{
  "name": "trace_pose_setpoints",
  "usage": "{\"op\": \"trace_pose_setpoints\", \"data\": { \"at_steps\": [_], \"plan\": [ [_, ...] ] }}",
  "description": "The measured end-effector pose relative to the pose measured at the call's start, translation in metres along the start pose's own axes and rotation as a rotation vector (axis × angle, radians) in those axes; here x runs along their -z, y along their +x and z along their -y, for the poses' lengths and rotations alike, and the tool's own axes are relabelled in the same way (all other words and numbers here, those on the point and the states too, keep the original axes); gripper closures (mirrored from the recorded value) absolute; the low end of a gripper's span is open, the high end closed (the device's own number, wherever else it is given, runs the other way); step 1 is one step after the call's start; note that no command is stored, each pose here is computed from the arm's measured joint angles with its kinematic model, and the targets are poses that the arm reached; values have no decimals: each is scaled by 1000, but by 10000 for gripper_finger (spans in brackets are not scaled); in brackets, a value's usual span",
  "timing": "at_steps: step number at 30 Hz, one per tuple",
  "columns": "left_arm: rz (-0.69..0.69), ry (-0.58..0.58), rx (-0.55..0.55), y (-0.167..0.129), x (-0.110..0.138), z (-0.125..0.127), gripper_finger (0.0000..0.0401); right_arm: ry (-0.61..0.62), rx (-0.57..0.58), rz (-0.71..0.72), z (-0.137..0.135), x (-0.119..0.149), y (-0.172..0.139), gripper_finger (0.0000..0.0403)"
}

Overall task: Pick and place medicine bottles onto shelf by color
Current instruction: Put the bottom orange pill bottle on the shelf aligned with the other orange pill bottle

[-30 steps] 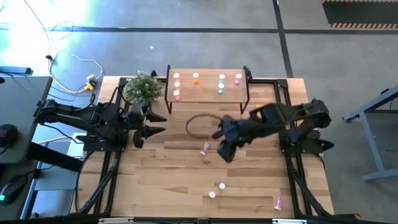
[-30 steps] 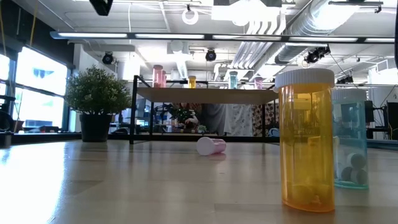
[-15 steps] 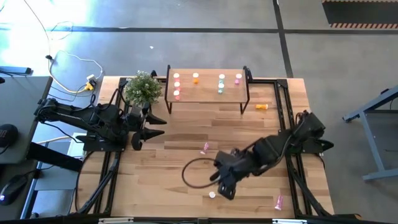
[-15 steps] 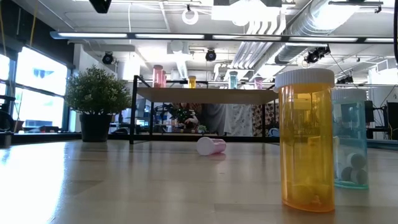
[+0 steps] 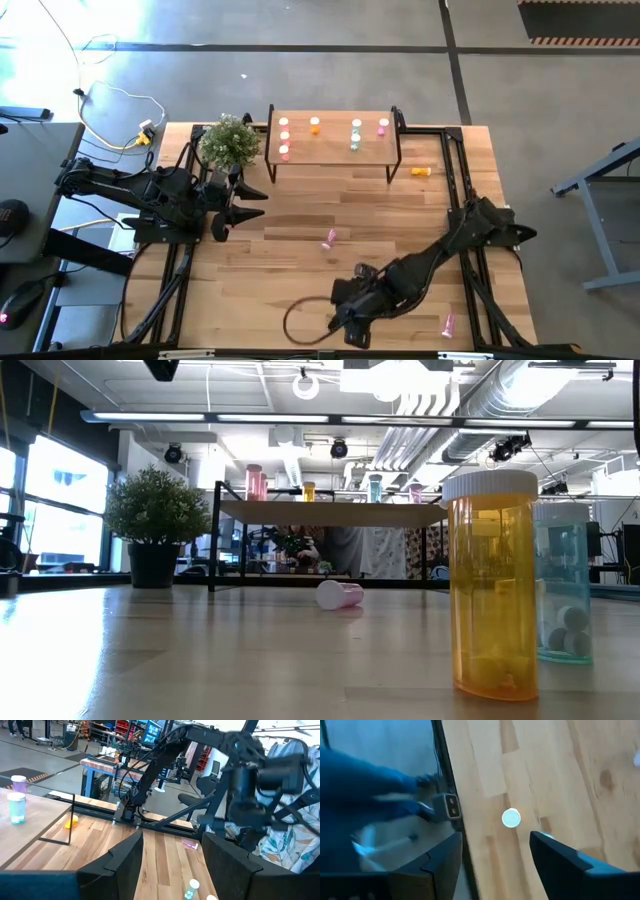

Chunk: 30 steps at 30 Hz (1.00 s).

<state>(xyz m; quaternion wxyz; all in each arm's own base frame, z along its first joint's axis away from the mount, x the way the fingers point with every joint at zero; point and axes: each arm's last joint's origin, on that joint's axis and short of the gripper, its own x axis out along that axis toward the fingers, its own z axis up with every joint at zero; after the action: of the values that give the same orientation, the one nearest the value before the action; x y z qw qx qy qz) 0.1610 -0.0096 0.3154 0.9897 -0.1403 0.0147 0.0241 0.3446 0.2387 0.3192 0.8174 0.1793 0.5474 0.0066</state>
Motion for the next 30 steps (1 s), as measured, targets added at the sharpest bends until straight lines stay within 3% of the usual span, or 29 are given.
{"op": "trace_pose_setpoints", "data": {
  "at_steps": [6,17,30],
  "plan": [
    [-9,0,32,0,0,1,206,-152,33,-36,-4,1,34,179],
    [-27,0,95,0,1,3,206,-169,77,-93,9,-10,70,179],
    [-26,0,92,0,1,3,206,-176,124,-171,11,-2,111,179]
  ]
}}
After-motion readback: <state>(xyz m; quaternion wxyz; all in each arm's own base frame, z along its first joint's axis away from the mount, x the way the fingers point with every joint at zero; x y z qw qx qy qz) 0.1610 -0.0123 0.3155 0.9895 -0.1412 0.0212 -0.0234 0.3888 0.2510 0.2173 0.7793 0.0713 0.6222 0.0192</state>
